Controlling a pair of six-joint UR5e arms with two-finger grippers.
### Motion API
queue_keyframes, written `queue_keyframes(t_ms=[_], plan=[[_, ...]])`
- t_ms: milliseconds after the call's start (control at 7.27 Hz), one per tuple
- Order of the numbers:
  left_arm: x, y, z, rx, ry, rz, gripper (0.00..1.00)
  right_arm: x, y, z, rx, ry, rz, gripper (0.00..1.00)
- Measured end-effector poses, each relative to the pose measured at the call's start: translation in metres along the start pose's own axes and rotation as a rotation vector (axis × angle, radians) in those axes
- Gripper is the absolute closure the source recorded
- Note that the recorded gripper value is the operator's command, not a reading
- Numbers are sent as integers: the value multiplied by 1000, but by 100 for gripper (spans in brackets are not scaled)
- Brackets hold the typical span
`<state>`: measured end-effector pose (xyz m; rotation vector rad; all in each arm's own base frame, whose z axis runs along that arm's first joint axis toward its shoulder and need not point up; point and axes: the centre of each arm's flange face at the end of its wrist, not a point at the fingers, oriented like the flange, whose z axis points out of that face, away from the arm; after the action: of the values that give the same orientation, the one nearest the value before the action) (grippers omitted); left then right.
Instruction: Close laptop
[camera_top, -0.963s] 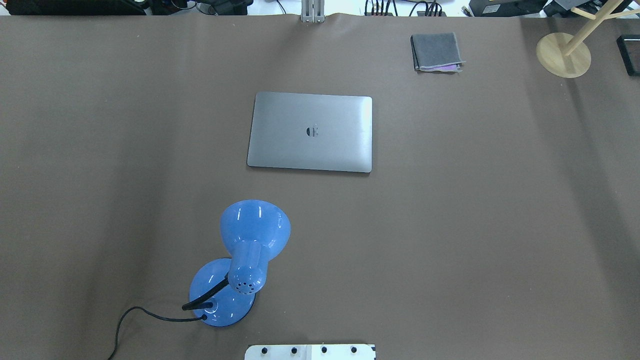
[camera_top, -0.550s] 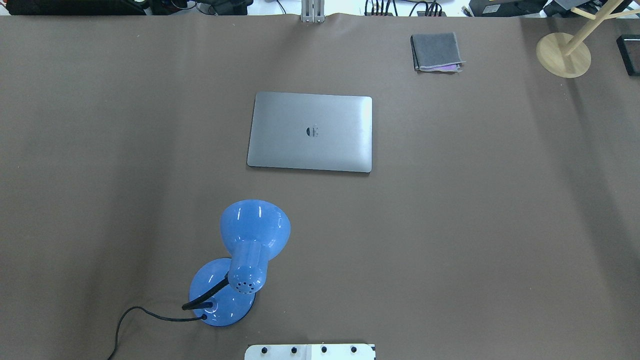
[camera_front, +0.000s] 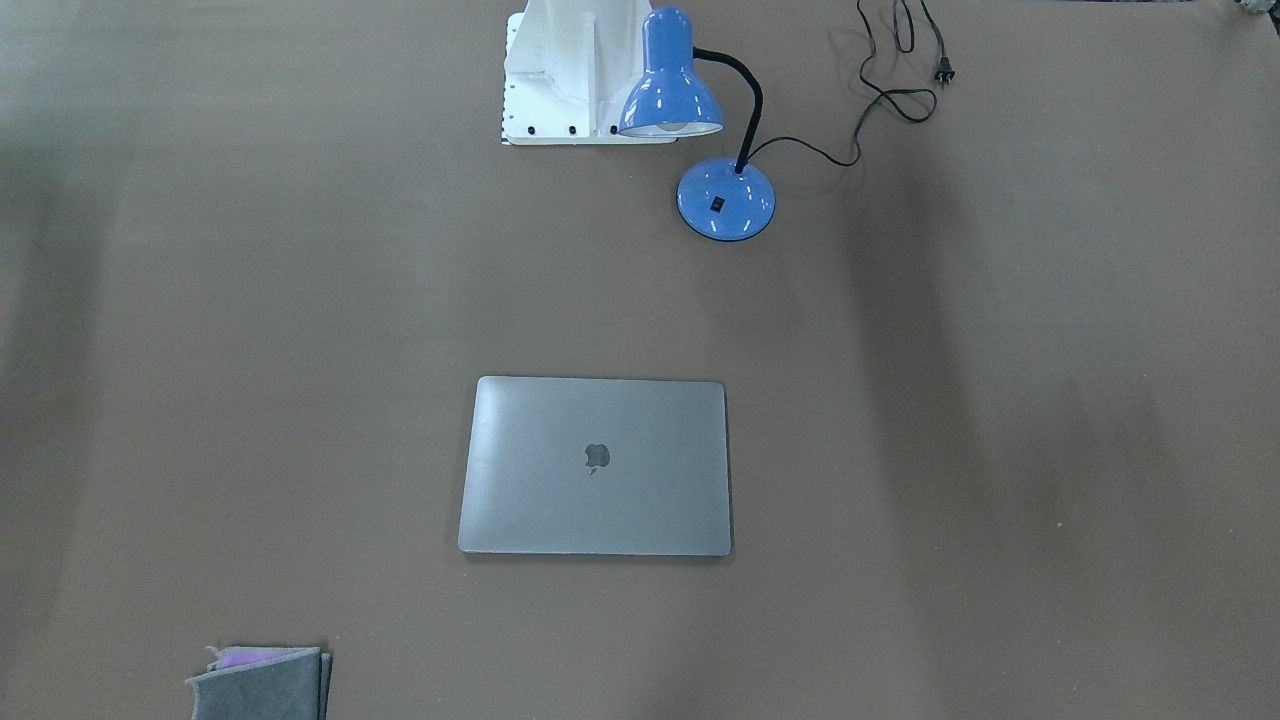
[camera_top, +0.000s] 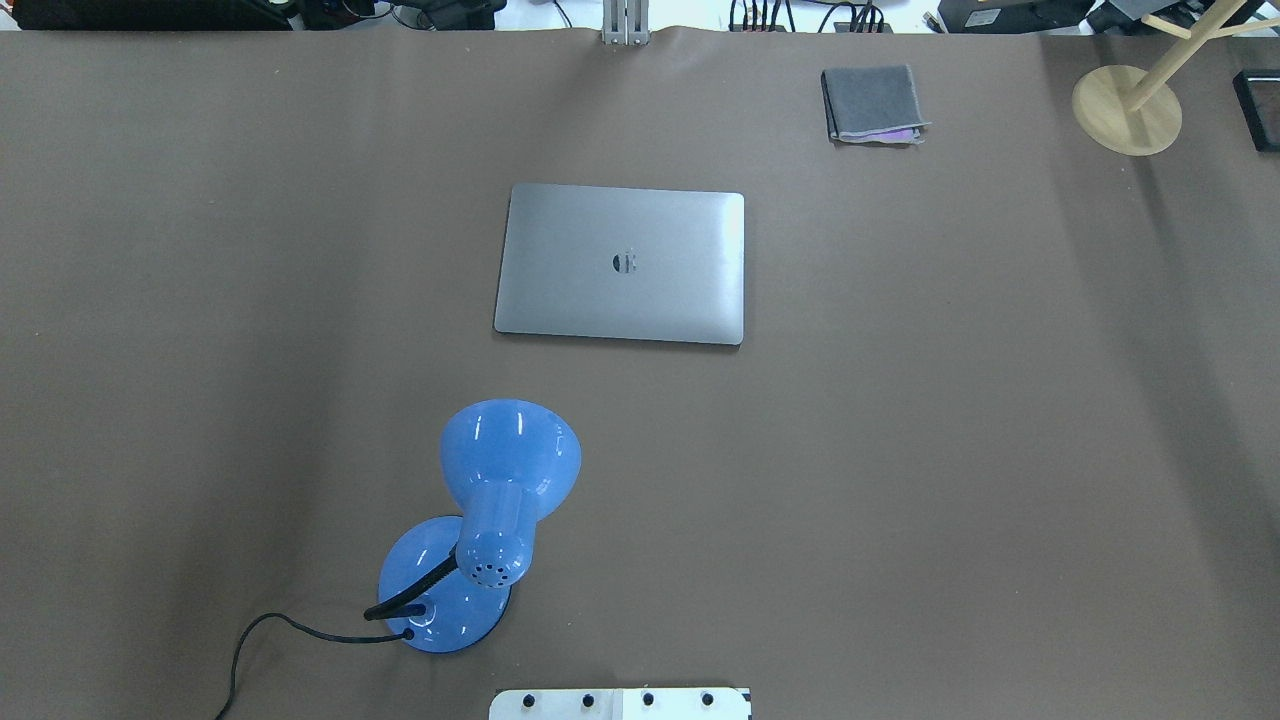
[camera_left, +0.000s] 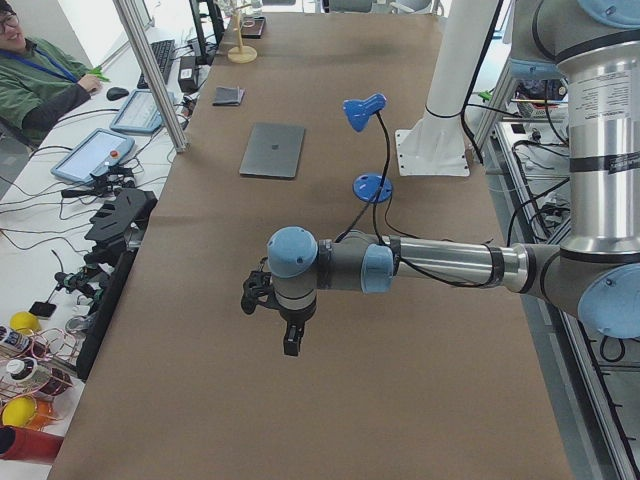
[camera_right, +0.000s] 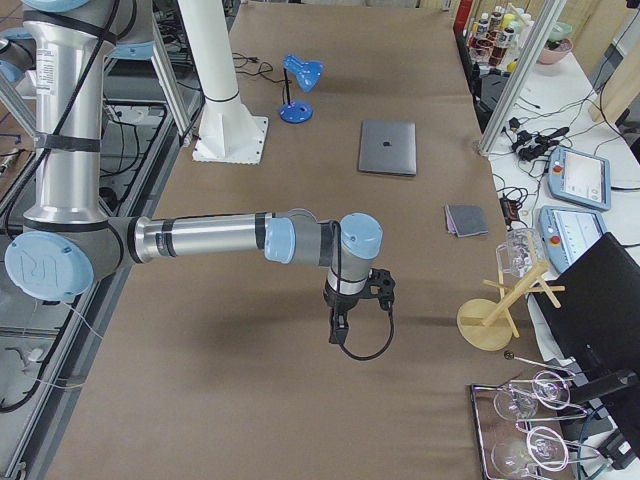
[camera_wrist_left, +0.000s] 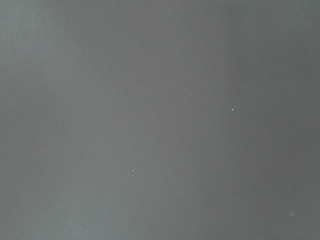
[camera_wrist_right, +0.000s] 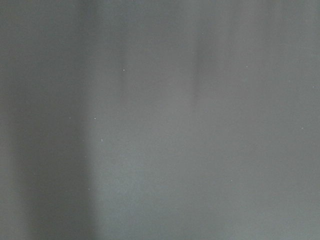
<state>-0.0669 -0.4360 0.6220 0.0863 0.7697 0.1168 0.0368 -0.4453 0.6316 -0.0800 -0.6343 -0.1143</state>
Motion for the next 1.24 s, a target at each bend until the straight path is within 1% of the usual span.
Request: queue_keyframes(t_ms=[1239], plan=[[4,-2,-2,5,1,10,1,-7,-3,0,0,-8,-14,0]])
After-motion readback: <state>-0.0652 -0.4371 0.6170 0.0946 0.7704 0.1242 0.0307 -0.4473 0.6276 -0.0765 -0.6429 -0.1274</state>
